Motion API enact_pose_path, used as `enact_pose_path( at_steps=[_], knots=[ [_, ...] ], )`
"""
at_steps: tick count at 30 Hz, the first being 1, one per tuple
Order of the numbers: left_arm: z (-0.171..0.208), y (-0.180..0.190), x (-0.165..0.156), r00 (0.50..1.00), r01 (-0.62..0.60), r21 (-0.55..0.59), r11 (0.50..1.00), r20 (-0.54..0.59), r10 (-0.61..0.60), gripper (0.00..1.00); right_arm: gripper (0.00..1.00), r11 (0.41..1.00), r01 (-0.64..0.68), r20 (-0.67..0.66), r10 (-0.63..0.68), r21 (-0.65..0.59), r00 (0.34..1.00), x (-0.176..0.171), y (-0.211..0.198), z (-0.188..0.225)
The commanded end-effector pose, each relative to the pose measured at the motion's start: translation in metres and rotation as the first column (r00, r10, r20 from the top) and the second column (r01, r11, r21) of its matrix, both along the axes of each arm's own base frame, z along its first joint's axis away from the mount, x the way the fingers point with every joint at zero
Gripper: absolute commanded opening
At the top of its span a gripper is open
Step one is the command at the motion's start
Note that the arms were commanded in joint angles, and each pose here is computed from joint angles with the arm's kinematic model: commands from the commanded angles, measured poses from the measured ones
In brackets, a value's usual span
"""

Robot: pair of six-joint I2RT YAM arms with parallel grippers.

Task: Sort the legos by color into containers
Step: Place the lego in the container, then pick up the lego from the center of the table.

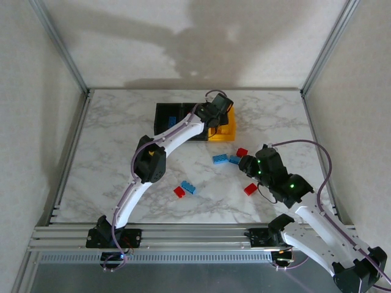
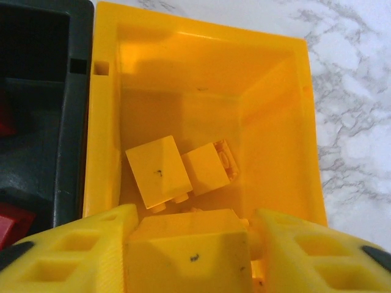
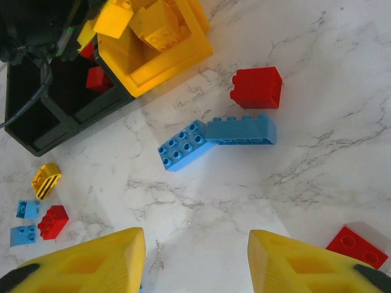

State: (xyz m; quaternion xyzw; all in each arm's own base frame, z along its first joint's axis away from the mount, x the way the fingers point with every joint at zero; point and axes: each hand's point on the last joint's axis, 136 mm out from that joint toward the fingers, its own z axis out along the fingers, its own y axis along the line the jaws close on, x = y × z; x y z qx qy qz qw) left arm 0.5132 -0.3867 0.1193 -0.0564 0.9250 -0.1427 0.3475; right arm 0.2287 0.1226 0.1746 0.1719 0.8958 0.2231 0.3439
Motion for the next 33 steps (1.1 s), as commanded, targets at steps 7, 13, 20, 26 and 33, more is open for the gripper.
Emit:
enact_pose_path(
  at_steps=[7,13,20,26,33],
  knots=[
    [0.057,-0.001,0.002,0.998,0.031,-0.069,0.997,0.065,-0.026,0.69,0.48,1.0,0.02,-0.011,-0.02,-0.007,1.0,0.004,-0.001,-0.002],
    [0.104,0.006,-0.021,0.992,0.075,-0.102,0.992,0.109,-0.064,0.69,0.48,1.0,0.015,0.007,-0.015,-0.01,1.0,0.008,0.001,0.005],
    [0.113,0.067,-0.068,0.993,0.035,-0.041,0.999,0.112,-0.03,0.7,0.49,1.0,-0.016,0.011,0.016,0.001,1.0,0.013,0.009,0.008],
    [0.072,0.152,-0.105,0.996,-0.087,-0.032,0.996,0.03,0.088,0.72,0.54,0.993,-0.114,0.043,0.112,0.031,0.993,0.015,0.034,0.012],
    [0.031,0.216,-0.136,0.985,-0.169,0.038,0.985,-0.032,0.17,0.76,0.6,0.98,-0.198,0.058,0.196,0.023,0.979,0.019,0.063,0.011]
  ],
)
